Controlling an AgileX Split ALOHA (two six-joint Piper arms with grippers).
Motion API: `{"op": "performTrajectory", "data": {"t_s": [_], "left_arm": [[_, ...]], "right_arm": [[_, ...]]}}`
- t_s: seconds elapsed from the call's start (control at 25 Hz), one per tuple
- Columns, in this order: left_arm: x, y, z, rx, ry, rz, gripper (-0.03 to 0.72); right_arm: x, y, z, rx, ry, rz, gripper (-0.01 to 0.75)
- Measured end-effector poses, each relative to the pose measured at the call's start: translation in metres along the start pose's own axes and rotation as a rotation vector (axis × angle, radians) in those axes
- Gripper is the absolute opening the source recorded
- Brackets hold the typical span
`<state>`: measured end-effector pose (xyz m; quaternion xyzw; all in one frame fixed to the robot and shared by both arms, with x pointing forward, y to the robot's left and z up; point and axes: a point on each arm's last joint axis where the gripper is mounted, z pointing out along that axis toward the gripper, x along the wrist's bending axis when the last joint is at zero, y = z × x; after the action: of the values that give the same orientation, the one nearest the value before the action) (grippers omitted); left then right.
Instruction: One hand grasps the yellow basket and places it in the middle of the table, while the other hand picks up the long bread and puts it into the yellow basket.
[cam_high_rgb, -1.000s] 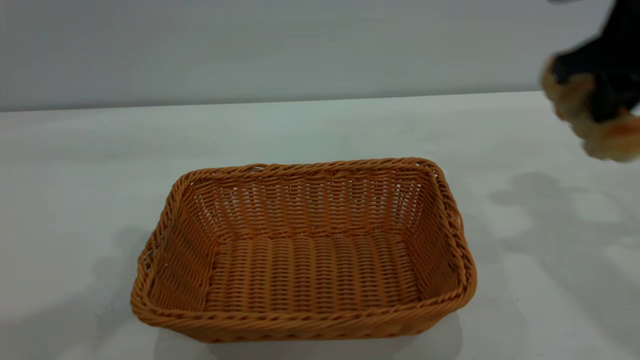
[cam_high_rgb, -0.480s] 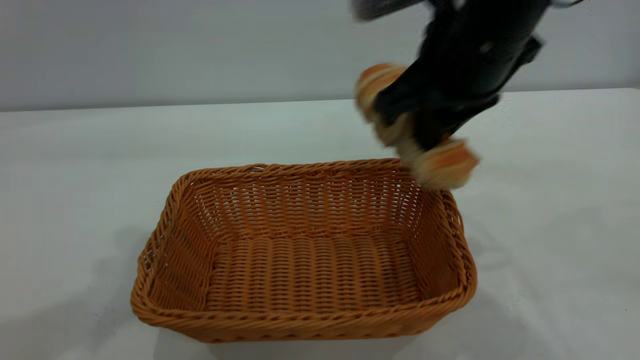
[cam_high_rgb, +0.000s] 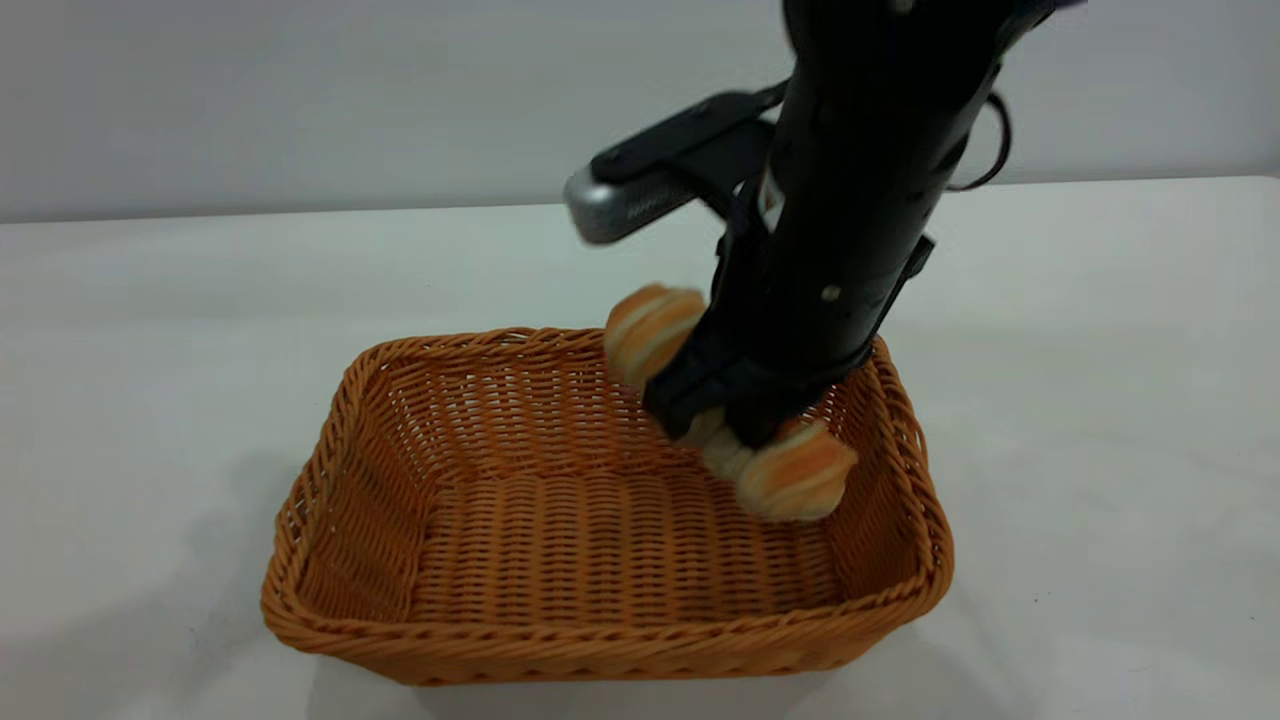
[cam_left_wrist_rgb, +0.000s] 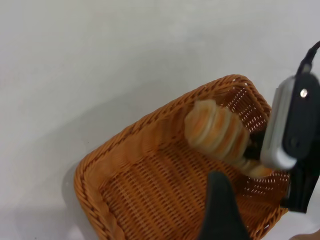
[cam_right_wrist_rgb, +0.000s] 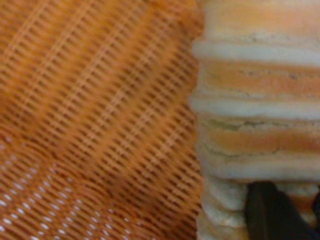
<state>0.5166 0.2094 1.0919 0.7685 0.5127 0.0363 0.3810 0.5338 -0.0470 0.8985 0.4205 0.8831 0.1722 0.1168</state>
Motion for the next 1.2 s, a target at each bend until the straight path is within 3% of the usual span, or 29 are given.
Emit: {"op": "performTrajectory", "data": {"t_s": [0.12, 0.36, 0.44, 0.6, 0.8, 1.2], "left_arm": [[0.0, 0.0, 0.0, 0.0, 0.0, 0.0, 0.536], [0.0, 0.0, 0.0, 0.001, 0.002, 0.012, 0.536], [0.0, 0.0, -0.002, 0.001, 0.01, 0.048, 0.536], [-0.002, -0.002, -0.013, -0.005, 0.054, 0.118, 0.536], [-0.008, -0.005, -0.037, -0.029, 0.127, 0.144, 0.536], [-0.025, -0.026, -0.095, -0.062, 0.272, 0.141, 0.536]], "right_arm": [[0.005, 0.0, 0.0, -0.001, 0.005, -0.023, 0.193], [0.005, 0.0, 0.0, -0.001, 0.005, -0.023, 0.516], [0.005, 0.0, -0.001, 0.002, 0.005, -0.023, 0.566], [0.004, 0.004, -0.014, -0.026, 0.002, -0.021, 0.568], [-0.009, 0.015, -0.045, -0.107, -0.02, -0.014, 0.492], [-0.078, 0.007, -0.116, -0.109, -0.16, 0.116, 0.335]]}}
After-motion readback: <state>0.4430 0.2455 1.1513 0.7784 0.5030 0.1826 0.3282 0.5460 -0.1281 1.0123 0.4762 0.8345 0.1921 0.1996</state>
